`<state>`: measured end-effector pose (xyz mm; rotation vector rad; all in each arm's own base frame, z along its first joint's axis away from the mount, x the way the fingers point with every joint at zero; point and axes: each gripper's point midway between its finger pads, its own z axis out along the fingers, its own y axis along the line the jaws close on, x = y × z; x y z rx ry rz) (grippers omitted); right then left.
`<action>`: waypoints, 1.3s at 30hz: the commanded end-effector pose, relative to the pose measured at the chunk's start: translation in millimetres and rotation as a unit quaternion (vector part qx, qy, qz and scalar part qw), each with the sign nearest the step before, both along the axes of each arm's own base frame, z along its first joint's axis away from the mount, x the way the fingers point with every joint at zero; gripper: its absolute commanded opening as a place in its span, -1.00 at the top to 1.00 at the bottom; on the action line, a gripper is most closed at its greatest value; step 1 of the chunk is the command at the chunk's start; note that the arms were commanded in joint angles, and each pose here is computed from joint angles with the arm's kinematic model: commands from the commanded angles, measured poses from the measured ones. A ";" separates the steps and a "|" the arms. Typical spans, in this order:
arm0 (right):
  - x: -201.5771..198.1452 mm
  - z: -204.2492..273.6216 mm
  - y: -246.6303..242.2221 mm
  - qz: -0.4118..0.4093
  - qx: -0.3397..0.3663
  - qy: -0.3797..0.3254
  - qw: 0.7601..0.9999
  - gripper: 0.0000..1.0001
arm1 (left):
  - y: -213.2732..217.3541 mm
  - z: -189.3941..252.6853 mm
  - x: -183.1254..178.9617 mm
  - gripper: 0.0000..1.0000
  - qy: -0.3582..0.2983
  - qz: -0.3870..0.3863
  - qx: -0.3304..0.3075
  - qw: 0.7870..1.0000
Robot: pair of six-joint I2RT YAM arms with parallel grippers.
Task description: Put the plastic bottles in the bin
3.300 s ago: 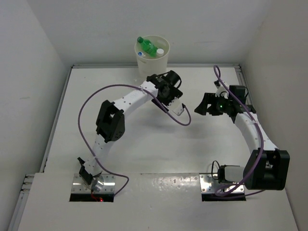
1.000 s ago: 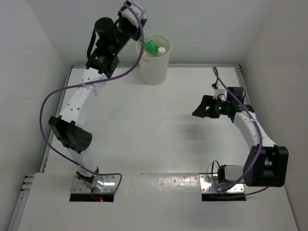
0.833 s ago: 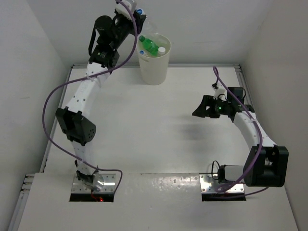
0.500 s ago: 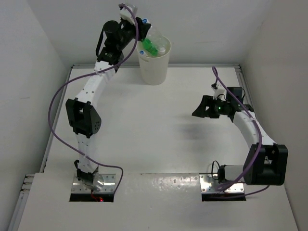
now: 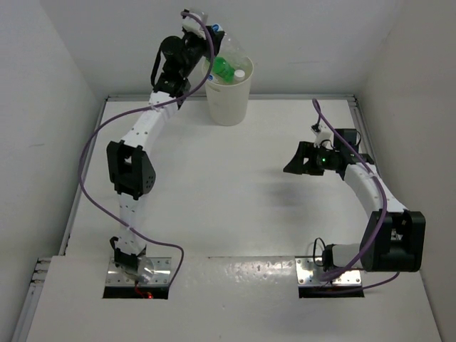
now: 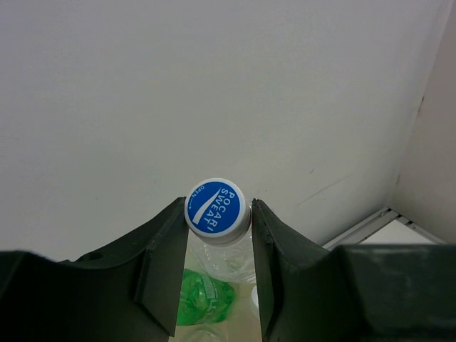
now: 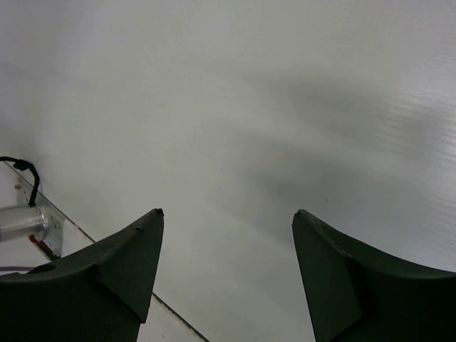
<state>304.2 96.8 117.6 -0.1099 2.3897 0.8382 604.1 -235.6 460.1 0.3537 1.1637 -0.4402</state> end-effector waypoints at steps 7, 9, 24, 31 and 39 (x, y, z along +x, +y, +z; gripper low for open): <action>7.2 9.4 1.8 0.010 -0.004 -0.021 1.000 -0.44 | -12.3 -17.5 12.2 1.00 -0.020 0.033 0.049 0.998; 6.3 8.1 0.9 0.009 -0.006 -0.019 1.000 -0.44 | -13.9 -36.8 17.7 1.00 0.002 0.033 0.062 0.998; 2.2 9.9 1.8 0.015 -0.007 -0.022 1.000 -0.44 | -14.5 -108.3 12.2 -0.99 0.110 0.019 0.102 0.988; 3.7 18.1 7.0 0.018 0.001 -0.032 0.999 -0.44 | -6.9 -36.2 -32.3 -1.00 0.080 -0.001 0.070 0.994; 5.3 27.9 8.1 0.017 -0.005 -0.055 0.998 -0.44 | 61.1 66.6 -102.9 -1.00 0.062 0.048 0.030 0.997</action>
